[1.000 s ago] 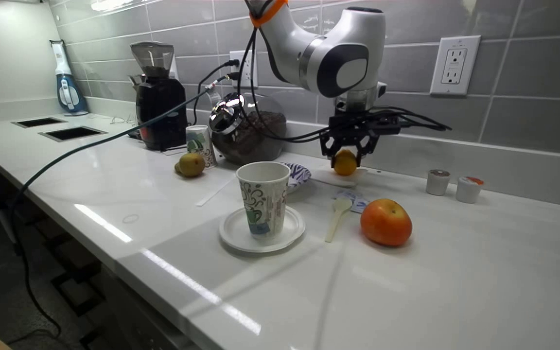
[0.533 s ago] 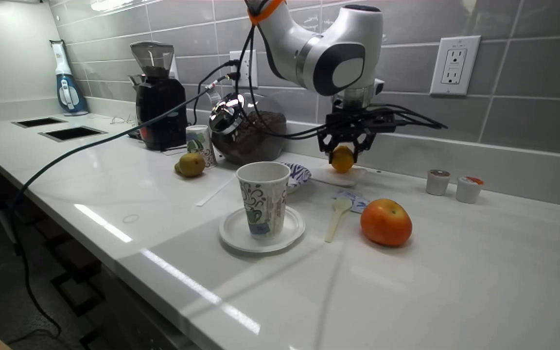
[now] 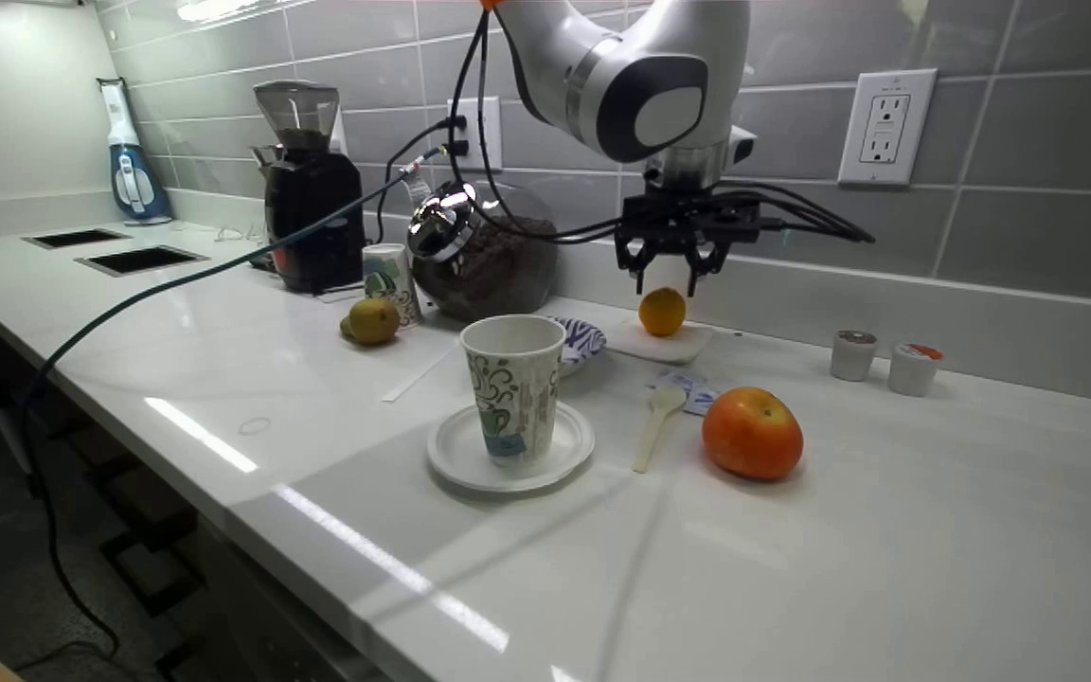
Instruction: Move the orange to the right
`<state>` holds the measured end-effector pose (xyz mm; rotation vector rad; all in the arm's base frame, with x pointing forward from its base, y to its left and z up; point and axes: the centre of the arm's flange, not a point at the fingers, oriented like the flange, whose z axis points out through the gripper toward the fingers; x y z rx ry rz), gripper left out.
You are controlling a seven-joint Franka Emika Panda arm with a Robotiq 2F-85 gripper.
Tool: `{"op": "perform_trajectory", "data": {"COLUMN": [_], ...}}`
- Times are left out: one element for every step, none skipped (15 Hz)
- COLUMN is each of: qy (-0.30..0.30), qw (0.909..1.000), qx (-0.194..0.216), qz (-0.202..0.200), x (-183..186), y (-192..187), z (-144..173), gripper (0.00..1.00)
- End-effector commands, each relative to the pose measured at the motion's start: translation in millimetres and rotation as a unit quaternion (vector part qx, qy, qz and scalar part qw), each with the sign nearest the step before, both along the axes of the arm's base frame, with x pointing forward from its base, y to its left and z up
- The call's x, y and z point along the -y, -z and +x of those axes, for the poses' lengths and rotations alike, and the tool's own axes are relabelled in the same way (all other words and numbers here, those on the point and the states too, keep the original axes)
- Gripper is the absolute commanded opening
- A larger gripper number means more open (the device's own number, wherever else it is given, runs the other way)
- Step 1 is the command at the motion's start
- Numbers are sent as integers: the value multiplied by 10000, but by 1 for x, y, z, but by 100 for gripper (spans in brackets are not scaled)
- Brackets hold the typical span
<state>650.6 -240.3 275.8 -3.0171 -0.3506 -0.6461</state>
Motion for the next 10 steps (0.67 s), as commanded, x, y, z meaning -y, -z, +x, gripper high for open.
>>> {"op": "perform_trajectory", "data": {"qy": [662,828,961,1098,1205,1234,1278,1286,1295,1295], "qw": [9974,9961,9947,9932,9919,9912,9905,9902,9900,9899], "qx": [14,13,-5,18,7,6,20,36,40,26], "qz": [286,318,355,385,410,487,503,547,556,577], "x": [-2,0,5,9,12,13,14,11,9,7], "y": [-24,-28,-30,-32,-32,-34,-34,-34,-34,-31], "z": [-36,-43,-50,-53,-55,-56,-56,-52,-50,-44], "gripper": [62,59,66,71,73,74,81,82,82,88]}}
